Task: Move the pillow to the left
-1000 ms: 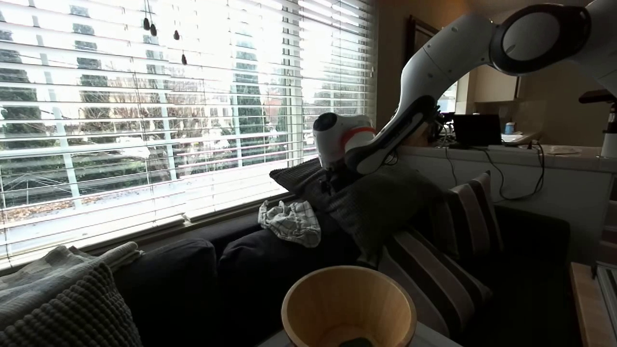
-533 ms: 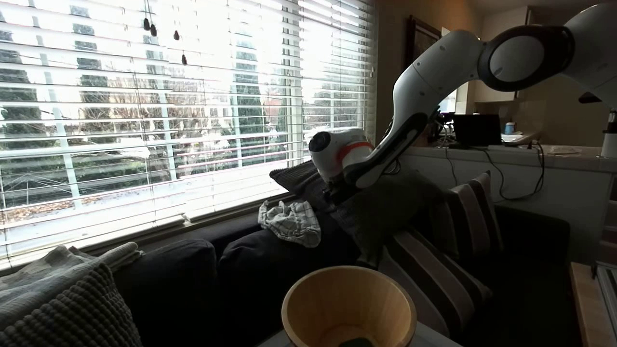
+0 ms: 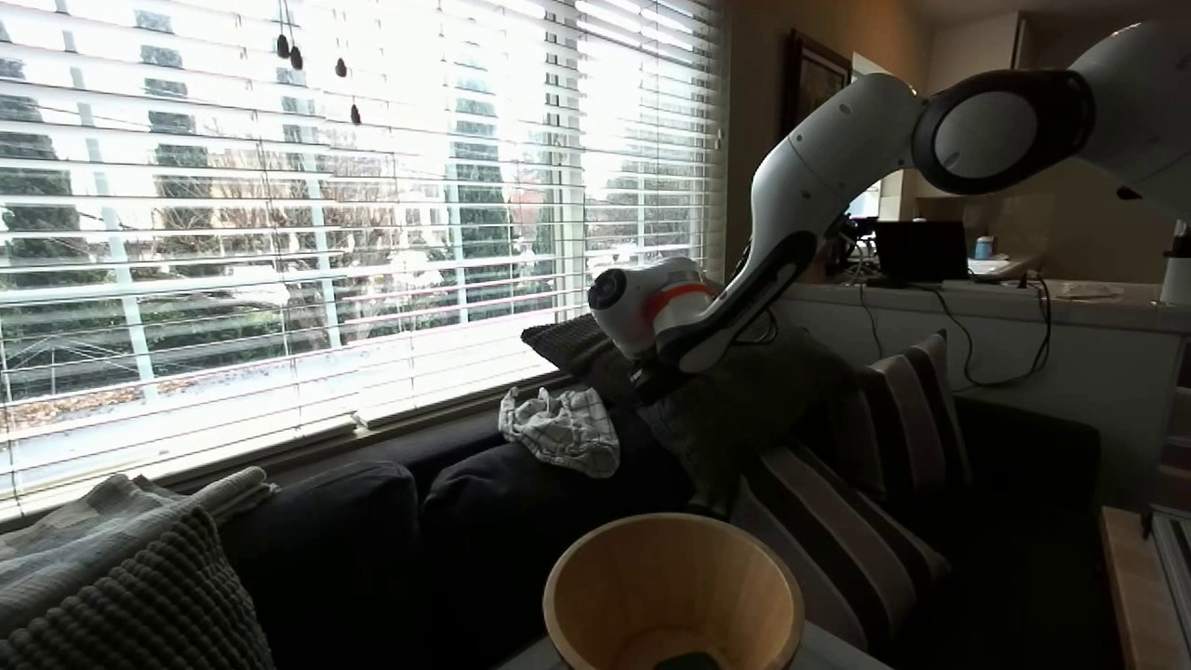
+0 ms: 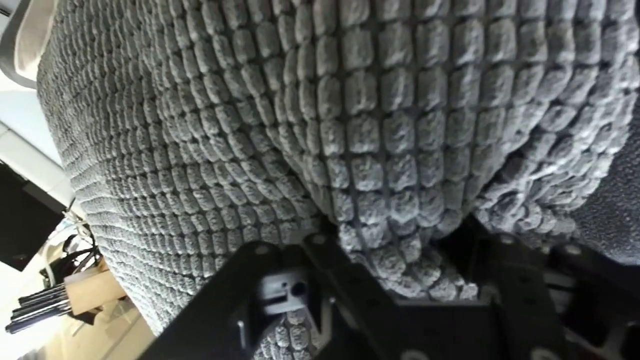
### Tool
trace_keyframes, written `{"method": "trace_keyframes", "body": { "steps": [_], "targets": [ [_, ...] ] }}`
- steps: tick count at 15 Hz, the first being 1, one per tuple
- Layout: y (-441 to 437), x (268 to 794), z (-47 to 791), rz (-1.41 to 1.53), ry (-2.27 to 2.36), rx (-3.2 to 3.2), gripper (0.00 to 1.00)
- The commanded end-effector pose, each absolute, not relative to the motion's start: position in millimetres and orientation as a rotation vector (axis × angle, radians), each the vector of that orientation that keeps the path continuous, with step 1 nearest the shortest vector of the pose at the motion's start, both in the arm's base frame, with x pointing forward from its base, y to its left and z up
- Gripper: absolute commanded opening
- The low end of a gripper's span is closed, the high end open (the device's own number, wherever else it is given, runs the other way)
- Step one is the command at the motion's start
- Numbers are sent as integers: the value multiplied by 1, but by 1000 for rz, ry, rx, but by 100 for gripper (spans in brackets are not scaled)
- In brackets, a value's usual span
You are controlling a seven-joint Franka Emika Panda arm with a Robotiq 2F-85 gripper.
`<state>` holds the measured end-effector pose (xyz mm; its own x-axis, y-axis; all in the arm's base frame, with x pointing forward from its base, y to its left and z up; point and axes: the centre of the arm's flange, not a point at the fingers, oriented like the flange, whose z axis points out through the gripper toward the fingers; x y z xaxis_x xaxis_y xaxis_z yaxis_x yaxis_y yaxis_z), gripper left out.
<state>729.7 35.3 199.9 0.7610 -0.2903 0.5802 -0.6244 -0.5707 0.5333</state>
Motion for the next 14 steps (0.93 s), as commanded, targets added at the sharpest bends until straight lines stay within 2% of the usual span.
{"method": "trace_keyframes", "body": {
  "steps": [1,4,5,14],
  "targets": [
    [41,728,211,525,-779,2186,23],
    [50,720,244,513,-854,2237,2],
    [53,716,260,518,-886,2256,0],
    [62,660,387,464,-1063,2367,1]
  ]
}}
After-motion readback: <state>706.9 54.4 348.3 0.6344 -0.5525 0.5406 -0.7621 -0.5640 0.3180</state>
